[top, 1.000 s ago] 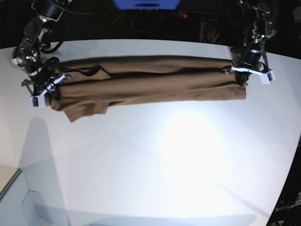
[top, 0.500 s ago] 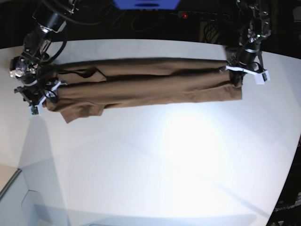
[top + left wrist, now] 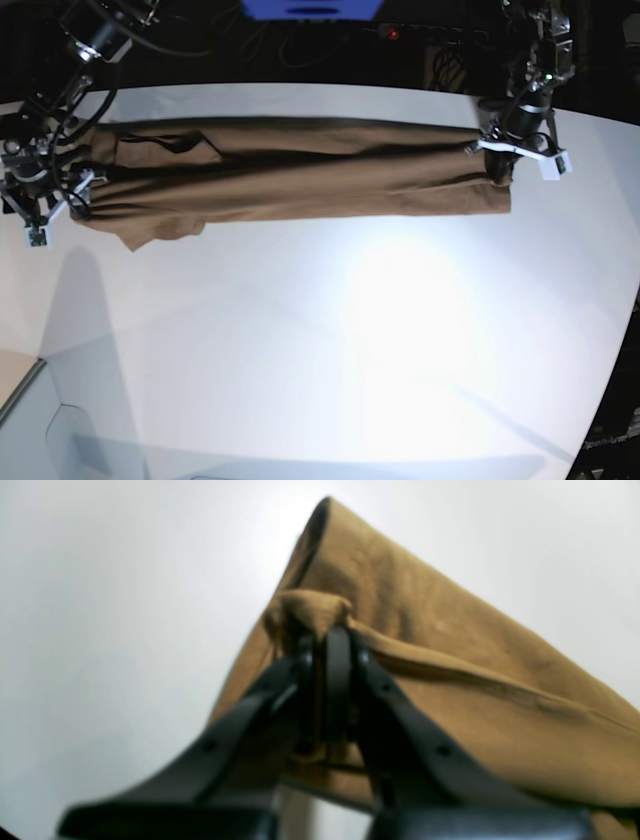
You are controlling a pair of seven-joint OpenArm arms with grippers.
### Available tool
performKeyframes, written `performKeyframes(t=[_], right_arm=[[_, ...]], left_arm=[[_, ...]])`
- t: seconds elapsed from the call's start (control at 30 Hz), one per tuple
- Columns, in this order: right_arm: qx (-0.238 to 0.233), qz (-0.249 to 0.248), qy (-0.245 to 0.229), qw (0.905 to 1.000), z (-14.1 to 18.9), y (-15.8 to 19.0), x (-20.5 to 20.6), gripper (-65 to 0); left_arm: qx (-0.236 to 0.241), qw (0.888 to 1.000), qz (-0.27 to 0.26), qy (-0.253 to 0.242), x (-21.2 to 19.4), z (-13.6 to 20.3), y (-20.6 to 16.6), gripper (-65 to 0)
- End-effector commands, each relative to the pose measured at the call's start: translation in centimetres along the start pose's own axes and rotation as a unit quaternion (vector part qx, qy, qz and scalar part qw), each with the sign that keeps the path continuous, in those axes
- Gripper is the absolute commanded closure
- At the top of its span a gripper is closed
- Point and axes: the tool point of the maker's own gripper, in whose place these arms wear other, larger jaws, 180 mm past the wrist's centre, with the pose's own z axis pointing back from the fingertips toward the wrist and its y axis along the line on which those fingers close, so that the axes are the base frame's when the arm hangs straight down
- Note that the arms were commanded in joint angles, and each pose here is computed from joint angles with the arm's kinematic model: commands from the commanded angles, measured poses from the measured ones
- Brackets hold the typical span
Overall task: Layout the t-shirt on the table in an organized manner, then fold the t-shirt properly
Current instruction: 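Release the right gripper and regrasp the folded shirt end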
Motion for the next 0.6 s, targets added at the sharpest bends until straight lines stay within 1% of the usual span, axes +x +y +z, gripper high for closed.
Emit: performKeyframes(t=[0.0, 0.17, 0.23, 0.3, 0.43, 0.57], right_arm=[[-0.017, 0.003, -0.029, 0.9994, 0.5, -1.1, 1.9, -43.0], [-0.018, 0.001, -0.039, 0.9991, 0.5, -1.2, 2.9, -43.0], [-0.017, 0.001, -0.038, 0.9991, 0.4, -1.1, 2.9, -43.0], [-0.016, 0.002, -0.035, 0.9993, 0.5, -1.0, 2.5, -42.9], [-0.008, -0.005, -0.006, 0.9999, 0.7, -0.1, -0.4, -42.9], [0.009, -0.006, 0.018, 0.9998, 0.9, 1.4, -2.9, -42.7]], left_arm=[[0.006, 1.0, -0.004, 0.002, 0.2, 0.3, 0.4, -0.1], [0.002, 1.0, -0.004, 0.002, 0.1, 0.3, 0.1, -0.1], [-0.003, 1.0, 0.009, 0.002, 0.1, 0.3, 0.0, -0.1], [-0.009, 0.999, 0.034, 0.001, 0.2, 0.4, -0.1, -0.1], [-0.02, 0.997, 0.07, 0.002, 0.3, 0.3, -0.3, -0.1], [-0.023, 0.997, 0.073, 0.001, 0.5, 0.3, -0.5, -0.1]])
